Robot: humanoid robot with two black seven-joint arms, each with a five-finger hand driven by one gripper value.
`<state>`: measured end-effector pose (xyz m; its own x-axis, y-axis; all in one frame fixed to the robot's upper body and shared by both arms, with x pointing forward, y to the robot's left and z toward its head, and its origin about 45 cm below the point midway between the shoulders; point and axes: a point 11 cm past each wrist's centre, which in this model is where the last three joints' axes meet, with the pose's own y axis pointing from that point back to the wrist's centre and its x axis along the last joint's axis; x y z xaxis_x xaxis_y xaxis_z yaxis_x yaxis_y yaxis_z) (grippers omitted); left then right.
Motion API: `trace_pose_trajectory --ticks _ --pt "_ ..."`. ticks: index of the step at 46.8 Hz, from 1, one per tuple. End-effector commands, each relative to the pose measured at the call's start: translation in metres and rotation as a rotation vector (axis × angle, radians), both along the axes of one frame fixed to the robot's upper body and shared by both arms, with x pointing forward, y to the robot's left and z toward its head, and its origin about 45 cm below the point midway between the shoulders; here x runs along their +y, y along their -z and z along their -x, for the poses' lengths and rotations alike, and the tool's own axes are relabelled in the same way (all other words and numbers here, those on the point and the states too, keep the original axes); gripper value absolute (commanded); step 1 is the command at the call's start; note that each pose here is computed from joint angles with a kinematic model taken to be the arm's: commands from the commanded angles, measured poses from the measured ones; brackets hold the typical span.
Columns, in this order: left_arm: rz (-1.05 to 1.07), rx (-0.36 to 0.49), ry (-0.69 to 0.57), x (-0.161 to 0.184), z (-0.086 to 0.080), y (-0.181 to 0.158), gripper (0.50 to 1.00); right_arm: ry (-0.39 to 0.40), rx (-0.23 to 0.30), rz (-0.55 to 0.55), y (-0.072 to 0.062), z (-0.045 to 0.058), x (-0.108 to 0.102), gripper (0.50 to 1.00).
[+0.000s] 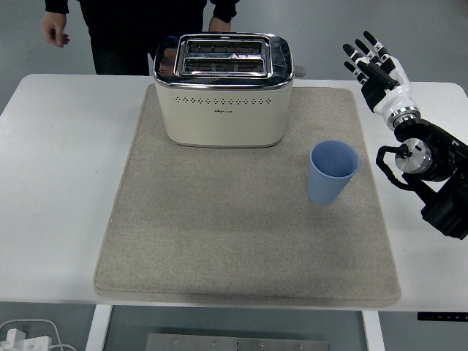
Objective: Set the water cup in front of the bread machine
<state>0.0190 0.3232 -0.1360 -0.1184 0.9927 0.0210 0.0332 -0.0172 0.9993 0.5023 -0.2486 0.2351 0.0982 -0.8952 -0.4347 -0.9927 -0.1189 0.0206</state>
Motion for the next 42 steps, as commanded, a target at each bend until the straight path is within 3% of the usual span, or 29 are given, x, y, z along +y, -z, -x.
trace_pose_trajectory --ticks 1,9,18,24,33,42 --pt "0.000 -0.001 0.001 0.000 0.000 0.000 1.000 0.000 0.000 -0.001 0.000 0.000 0.000 0.928" --pt "-0.002 0.000 -0.009 0.000 0.000 0.000 1.000 -0.004 0.002 -0.001 0.001 0.001 0.000 0.928" --pt "-0.002 0.000 -0.009 0.000 0.000 0.000 1.000 -0.066 -0.018 -0.028 0.001 0.004 0.002 0.928" --pt "0.000 0.000 -0.008 0.000 0.000 0.000 1.000 -0.096 -0.006 -0.006 0.011 0.011 -0.004 0.928" --pt "0.000 -0.002 -0.008 0.000 0.000 0.000 1.000 -0.133 0.003 0.037 0.018 0.022 -0.022 0.928" --pt "0.001 0.000 -0.008 0.000 0.000 0.000 1.000 -0.144 -0.002 0.089 0.020 0.031 -0.054 0.928"
